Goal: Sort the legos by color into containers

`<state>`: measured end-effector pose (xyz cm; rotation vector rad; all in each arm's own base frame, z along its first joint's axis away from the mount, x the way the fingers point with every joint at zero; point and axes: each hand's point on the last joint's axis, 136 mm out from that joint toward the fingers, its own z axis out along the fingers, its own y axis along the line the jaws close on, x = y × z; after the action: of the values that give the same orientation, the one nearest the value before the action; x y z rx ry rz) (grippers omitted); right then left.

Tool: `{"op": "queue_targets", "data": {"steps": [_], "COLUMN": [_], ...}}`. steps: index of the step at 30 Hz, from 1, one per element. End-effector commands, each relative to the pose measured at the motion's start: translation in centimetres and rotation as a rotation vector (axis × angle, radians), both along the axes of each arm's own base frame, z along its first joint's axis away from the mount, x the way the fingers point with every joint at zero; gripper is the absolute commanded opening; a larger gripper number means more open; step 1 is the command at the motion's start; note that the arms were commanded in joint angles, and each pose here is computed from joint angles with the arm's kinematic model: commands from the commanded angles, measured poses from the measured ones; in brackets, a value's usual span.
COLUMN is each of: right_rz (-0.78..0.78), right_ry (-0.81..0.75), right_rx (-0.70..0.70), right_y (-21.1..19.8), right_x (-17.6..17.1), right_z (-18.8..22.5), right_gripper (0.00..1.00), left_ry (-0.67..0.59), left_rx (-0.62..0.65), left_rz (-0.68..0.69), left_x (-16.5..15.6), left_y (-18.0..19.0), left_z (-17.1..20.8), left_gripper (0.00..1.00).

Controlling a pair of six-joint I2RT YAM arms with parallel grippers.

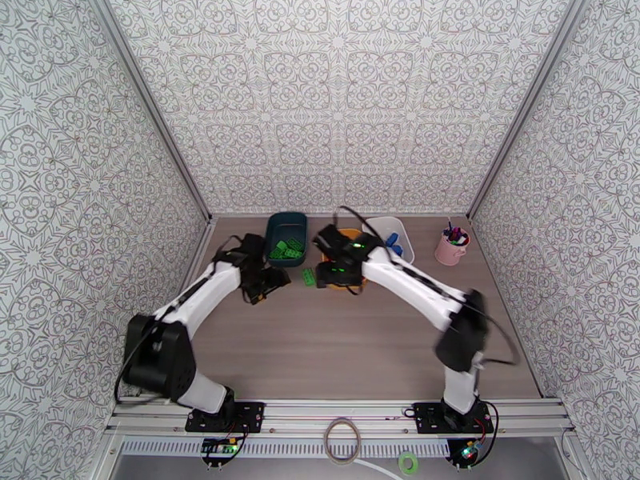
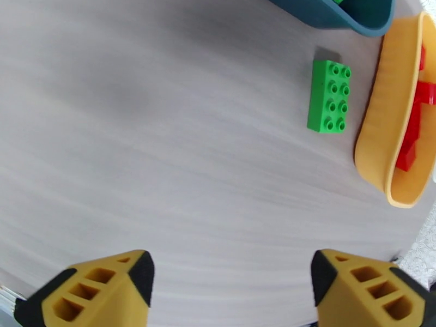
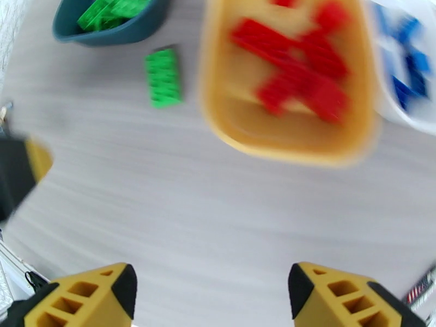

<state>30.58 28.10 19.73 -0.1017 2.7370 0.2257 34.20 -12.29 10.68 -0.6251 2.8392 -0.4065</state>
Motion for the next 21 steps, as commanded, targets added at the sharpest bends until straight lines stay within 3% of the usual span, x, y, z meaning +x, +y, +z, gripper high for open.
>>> {"op": "queue_targets", "data": {"steps": [1,11,21], "right_rz": [-0.101,-0.158,-0.131], "right_ry": [0.004,0.0,-0.012], "right_rx": [-0.035,0.015,0.012], "right_y": [-3.4,-5.8,-5.8], "right_x": [-1.2,-3.8,-3.8], "right_z": [-1.5,-1.0,-0.1], "right_gripper": [0.79,0.79,0.79], "left_ry": [0.014,0.04,0.067], "left_rx": [0.098,0.184,0.209], "left_rz": [-0.015,-0.079,-0.077], "left_x": [1.3,5.9,7.5], "left_y": [-0.9,-5.3,-6.4], "left_z": [-0.4,-3.0,-5.8], "left_gripper": [0.78,0.76,0.73]}}
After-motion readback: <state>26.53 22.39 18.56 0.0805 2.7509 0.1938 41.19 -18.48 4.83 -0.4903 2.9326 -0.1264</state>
